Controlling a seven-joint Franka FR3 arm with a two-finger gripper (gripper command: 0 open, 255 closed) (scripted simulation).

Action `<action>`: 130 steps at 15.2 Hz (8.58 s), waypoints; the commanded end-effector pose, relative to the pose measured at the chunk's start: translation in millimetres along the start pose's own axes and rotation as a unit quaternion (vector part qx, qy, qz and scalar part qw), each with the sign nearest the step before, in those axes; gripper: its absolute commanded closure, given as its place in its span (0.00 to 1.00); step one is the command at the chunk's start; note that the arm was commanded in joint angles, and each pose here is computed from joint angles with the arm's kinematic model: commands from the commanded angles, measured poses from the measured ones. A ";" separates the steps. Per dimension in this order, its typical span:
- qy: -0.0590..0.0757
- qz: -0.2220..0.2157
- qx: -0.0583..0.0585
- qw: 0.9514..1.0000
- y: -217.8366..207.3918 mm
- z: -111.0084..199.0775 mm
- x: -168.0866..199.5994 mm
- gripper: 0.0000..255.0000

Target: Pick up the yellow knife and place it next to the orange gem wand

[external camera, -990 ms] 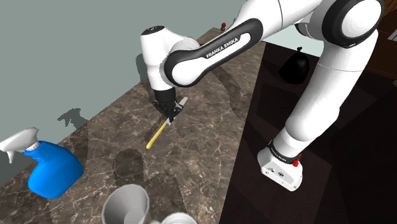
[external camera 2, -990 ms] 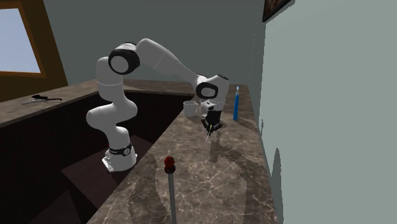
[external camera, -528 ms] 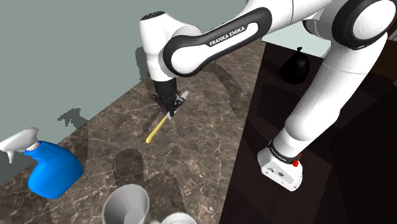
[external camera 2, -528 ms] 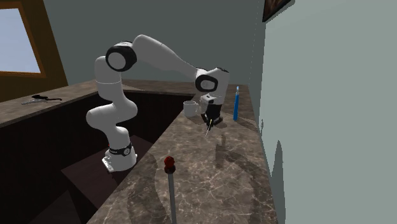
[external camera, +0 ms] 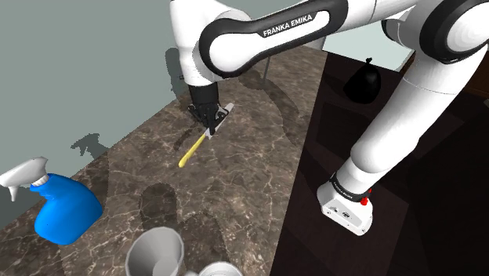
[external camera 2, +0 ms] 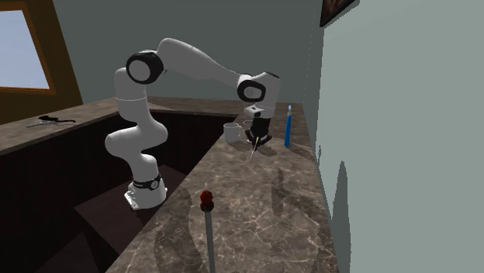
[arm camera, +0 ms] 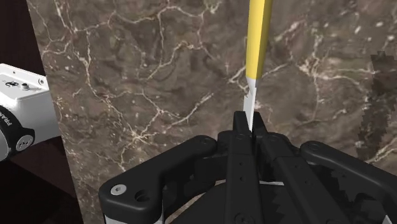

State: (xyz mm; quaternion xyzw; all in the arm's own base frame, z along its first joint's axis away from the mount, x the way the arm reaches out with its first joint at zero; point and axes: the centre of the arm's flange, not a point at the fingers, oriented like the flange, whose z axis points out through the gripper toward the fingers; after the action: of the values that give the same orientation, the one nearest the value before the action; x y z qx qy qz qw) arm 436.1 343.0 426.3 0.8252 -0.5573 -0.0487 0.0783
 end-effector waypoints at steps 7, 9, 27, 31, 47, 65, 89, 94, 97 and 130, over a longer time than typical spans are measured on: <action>0.000 0.000 0.000 1.000 7.0 -42.7 -0.1 1.00; 0.000 0.000 0.000 1.000 8.9 -53.1 -0.1 1.00; 0.000 0.000 0.000 1.000 26.4 -146.5 0.6 1.00; 0.000 0.000 0.000 1.000 30.3 -167.3 0.7 1.00; 0.000 0.000 0.000 1.000 45.7 -250.3 1.3 1.00; 0.000 0.000 0.000 1.000 112.8 -253.4 174.3 1.00; 0.000 0.000 0.000 1.000 222.5 -231.0 470.5 1.00; 0.000 0.000 0.000 1.000 245.4 -226.4 532.3 1.00; 0.000 0.000 0.000 1.000 260.0 -223.4 571.6 1.00; 0.000 0.000 0.000 1.000 228.0 -52.1 570.3 1.00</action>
State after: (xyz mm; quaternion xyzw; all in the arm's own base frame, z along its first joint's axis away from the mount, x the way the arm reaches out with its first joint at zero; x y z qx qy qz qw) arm 450.3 -265.5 529.0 0.8252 -0.5572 -0.0490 0.0784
